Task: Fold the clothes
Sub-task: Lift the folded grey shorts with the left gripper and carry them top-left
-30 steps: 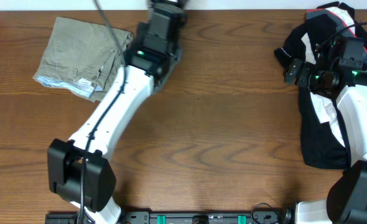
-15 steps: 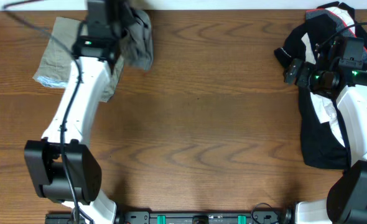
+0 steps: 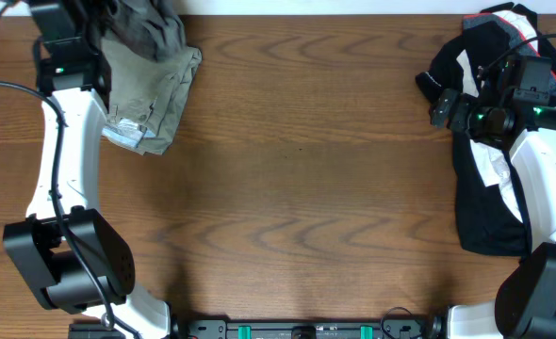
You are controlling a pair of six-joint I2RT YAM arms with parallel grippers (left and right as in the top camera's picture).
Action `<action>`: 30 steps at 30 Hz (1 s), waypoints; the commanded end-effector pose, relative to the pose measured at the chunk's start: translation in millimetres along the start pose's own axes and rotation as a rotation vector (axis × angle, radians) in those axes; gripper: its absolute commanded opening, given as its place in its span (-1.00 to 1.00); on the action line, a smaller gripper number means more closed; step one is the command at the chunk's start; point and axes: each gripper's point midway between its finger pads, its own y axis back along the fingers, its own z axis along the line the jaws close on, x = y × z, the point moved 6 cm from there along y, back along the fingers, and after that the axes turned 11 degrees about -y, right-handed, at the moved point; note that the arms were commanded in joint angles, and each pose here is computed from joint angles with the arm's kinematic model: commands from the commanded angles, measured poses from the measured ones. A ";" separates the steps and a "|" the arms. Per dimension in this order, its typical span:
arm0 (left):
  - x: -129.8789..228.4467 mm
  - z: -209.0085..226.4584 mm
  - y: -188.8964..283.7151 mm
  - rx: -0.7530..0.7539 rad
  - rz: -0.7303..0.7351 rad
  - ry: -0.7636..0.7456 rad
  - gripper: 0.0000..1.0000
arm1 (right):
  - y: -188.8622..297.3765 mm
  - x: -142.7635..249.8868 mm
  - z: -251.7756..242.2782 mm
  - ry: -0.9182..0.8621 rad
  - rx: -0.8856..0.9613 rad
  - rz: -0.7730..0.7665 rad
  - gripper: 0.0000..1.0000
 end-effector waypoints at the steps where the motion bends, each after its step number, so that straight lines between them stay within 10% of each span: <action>1: 6.1 -1.1 -13.9 0.077 0.025 0.098 -0.88 | -2.6 4.4 -1.1 0.011 -0.008 0.026 0.98; 30: 47.3 84.5 -58.6 0.063 0.217 0.059 -0.88 | -2.6 4.3 -1.2 0.011 -0.007 0.025 0.98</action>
